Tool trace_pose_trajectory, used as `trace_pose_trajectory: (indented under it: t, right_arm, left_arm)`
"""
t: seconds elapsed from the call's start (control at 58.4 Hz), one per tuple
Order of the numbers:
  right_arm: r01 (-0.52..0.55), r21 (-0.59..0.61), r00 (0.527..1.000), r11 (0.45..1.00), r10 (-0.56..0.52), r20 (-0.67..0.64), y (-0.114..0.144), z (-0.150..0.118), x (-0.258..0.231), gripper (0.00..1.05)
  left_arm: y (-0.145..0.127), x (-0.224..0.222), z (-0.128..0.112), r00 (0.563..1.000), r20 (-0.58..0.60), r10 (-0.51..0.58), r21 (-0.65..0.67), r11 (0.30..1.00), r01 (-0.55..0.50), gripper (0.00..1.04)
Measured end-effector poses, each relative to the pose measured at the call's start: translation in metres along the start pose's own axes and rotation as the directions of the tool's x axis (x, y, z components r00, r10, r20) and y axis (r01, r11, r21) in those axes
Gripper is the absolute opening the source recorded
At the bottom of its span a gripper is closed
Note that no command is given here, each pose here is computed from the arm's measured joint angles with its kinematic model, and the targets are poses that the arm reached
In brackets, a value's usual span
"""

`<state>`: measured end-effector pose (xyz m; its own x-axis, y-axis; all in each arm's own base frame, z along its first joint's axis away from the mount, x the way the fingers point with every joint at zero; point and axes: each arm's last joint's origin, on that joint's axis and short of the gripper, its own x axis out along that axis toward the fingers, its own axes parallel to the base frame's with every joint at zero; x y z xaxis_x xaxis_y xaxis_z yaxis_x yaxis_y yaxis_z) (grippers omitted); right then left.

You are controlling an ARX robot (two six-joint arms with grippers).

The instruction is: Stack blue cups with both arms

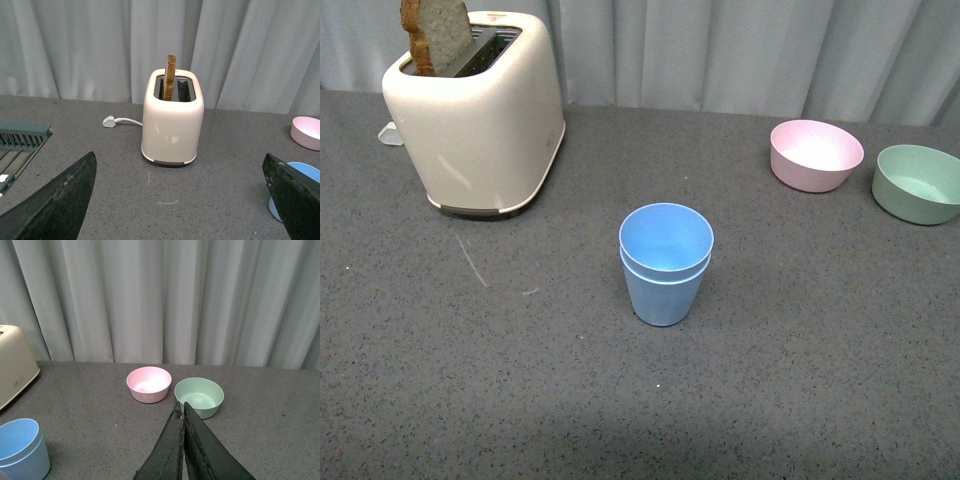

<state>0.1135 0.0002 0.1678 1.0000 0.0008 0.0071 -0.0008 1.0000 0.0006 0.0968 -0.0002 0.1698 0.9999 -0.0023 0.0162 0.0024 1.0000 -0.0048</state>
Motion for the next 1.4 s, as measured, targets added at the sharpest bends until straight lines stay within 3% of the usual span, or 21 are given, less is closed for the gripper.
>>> trace_pose_trajectory:
  t: [0.565, 0.633, 0.873, 1.044, 1.403]
  right_arm:
    - [-0.003, -0.001, 1.0, 1.0, 0.003, -0.006, 0.0, -0.003, -0.016, 0.01]
    - [-0.003, -0.001, 1.0, 1.0, 0.003, -0.006, 0.0, -0.003, -0.016, 0.11]
    - [-0.003, -0.001, 1.0, 1.0, 0.003, -0.006, 0.0, -0.003, -0.016, 0.64]
    - [-0.003, -0.001, 1.0, 1.0, 0.003, -0.005, 0.0, -0.003, -0.016, 0.94]
    - [-0.003, 0.0, 1.0, 1.0, 0.003, -0.006, 0.0, -0.003, -0.016, 0.95]
  left_arm:
    - [0.0, 0.0, 0.0, 1.0, 0.0, 0.0, 0.0, 1.0, 0.0, 0.98]
    - [0.0, 0.0, 0.0, 1.0, 0.0, 0.0, 0.0, 1.0, 0.0, 0.98]
    - [0.0, 0.0, 0.0, 1.0, 0.0, 0.0, 0.0, 1.0, 0.0, 0.98]
    - [0.0, 0.0, 0.0, 1.0, 0.0, 0.0, 0.0, 1.0, 0.0, 0.98]
    - [0.0, 0.0, 0.0, 1.0, 0.0, 0.0, 0.0, 1.0, 0.0, 0.98]
